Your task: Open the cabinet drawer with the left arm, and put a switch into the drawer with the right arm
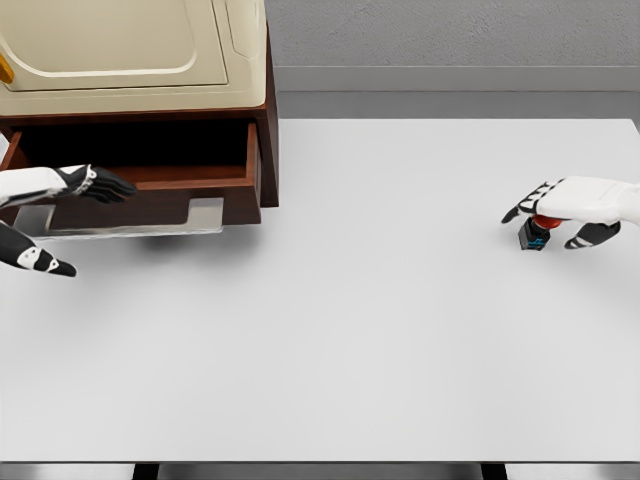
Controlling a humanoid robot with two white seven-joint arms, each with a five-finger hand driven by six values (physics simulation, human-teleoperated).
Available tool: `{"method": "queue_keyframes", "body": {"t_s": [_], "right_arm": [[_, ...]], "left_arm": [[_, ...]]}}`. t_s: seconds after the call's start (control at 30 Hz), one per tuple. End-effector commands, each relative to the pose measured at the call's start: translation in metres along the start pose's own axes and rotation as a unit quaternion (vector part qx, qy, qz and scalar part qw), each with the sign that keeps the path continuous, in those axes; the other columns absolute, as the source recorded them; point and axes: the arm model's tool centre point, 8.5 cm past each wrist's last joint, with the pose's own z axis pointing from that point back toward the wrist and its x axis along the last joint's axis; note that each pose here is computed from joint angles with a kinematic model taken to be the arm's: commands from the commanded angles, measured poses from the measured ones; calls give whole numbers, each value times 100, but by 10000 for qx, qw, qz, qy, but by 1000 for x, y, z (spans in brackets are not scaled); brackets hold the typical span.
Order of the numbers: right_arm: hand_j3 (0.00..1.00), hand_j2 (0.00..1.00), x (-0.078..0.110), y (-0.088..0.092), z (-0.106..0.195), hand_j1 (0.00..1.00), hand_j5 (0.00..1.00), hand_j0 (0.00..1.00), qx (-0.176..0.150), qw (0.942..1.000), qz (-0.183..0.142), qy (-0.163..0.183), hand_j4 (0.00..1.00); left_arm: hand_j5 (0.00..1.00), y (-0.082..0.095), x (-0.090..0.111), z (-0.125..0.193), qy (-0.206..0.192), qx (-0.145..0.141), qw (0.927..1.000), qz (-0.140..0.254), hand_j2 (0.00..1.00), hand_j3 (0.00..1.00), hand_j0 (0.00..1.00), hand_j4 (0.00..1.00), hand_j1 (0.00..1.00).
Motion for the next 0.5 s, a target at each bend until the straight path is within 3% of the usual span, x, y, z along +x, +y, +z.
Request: {"method": "queue_keyframes", "body": {"t_s": [0.0, 0.2, 0.37, 0.4, 0.47], "right_arm": [[86, 86, -1, 1, 0, 86, 86, 86, -4, 10000, -41, 12, 86], [84, 84, -1, 0, -1, 84, 84, 84, -7, 10000, -28, 7, 84], [71, 71, 0, 1, -1, 71, 71, 71, 2, 10000, -13, 11, 71], [70, 70, 0, 1, -1, 70, 70, 70, 2, 10000, -13, 11, 70], [70, 70, 0, 0, -1, 70, 70, 70, -2, 10000, -18, 8, 70]], "left_arm": [[95, 3, 3, 2, -110, 91, 9999, 55, 95, 95, 95, 95, 95], [97, 8, 12, 16, -282, 130, 9992, -263, 97, 97, 97, 97, 97], [100, 25, 37, 50, -542, 301, 9934, -968, 100, 100, 100, 100, 100], [100, 29, 45, 60, -631, 314, 9898, -1242, 100, 100, 100, 100, 100], [100, 33, 50, 63, -624, 352, 9881, -1364, 100, 100, 100, 100, 100]]}}
